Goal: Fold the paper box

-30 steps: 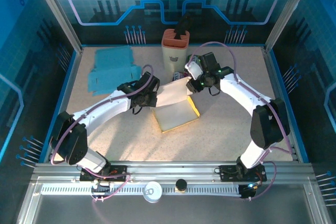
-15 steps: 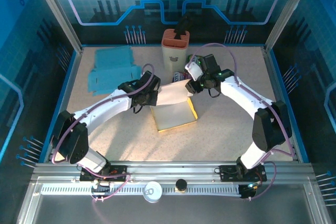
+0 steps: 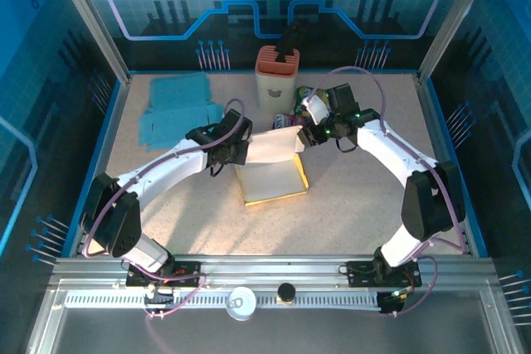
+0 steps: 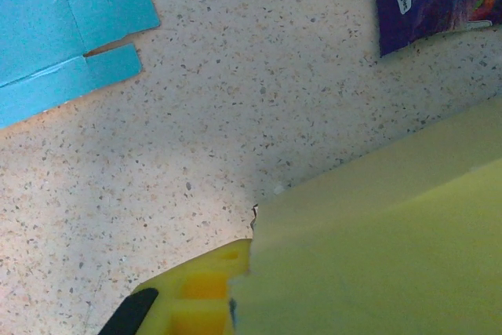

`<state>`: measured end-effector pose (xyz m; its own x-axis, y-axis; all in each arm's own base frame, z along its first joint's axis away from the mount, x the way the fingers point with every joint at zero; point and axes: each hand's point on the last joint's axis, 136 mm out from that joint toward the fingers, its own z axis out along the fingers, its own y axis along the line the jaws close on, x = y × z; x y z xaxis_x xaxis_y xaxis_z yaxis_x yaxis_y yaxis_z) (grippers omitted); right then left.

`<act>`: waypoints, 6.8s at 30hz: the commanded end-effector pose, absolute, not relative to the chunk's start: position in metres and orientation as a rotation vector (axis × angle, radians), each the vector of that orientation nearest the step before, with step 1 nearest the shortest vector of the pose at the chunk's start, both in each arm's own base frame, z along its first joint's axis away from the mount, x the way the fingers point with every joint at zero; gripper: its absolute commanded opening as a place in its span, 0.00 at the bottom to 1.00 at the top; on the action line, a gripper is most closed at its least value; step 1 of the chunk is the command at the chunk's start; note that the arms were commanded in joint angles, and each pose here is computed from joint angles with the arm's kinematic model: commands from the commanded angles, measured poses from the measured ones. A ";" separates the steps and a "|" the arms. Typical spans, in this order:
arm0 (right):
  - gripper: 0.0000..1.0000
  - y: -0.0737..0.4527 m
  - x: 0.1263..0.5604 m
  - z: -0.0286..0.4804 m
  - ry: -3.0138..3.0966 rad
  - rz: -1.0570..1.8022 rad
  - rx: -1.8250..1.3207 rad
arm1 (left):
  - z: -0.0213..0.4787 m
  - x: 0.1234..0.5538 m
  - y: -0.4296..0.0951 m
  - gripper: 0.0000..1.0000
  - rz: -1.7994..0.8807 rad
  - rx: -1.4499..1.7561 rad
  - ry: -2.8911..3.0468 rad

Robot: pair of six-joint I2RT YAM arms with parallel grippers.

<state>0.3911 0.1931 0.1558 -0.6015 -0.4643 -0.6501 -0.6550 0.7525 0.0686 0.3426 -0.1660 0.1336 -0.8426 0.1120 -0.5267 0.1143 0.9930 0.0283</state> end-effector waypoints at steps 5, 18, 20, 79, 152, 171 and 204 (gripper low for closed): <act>0.40 0.209 0.393 0.154 2.310 0.460 -0.867 | 0.135 0.351 -0.164 0.00 0.025 0.170 2.577; 0.07 0.219 0.387 0.152 2.325 0.338 -0.844 | 0.136 0.357 -0.164 0.00 0.023 0.099 2.580; 0.01 0.219 0.386 0.151 2.346 0.304 -0.811 | 0.136 0.358 -0.165 0.00 0.007 0.066 2.579; 0.83 0.207 0.180 0.153 2.458 0.790 -0.062 | 0.062 0.299 -0.220 0.00 -0.157 0.074 2.250; 0.49 0.160 0.229 0.089 2.763 1.030 0.547 | 0.035 0.186 -0.246 0.75 -0.610 0.079 2.503; 0.48 0.155 0.233 0.089 2.787 0.944 0.494 | 0.108 0.134 -0.252 0.77 -1.070 0.128 2.499; 0.59 0.154 0.244 0.058 2.906 0.823 0.338 | 0.084 0.295 -0.233 0.68 -1.006 -0.169 2.544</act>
<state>0.2414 0.1523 0.0607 -0.9630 0.2688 -0.0195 0.2158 0.8123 0.5419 0.2859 -0.2152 0.0768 -0.9159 -0.2769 -0.2905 -0.0291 0.7678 -0.6401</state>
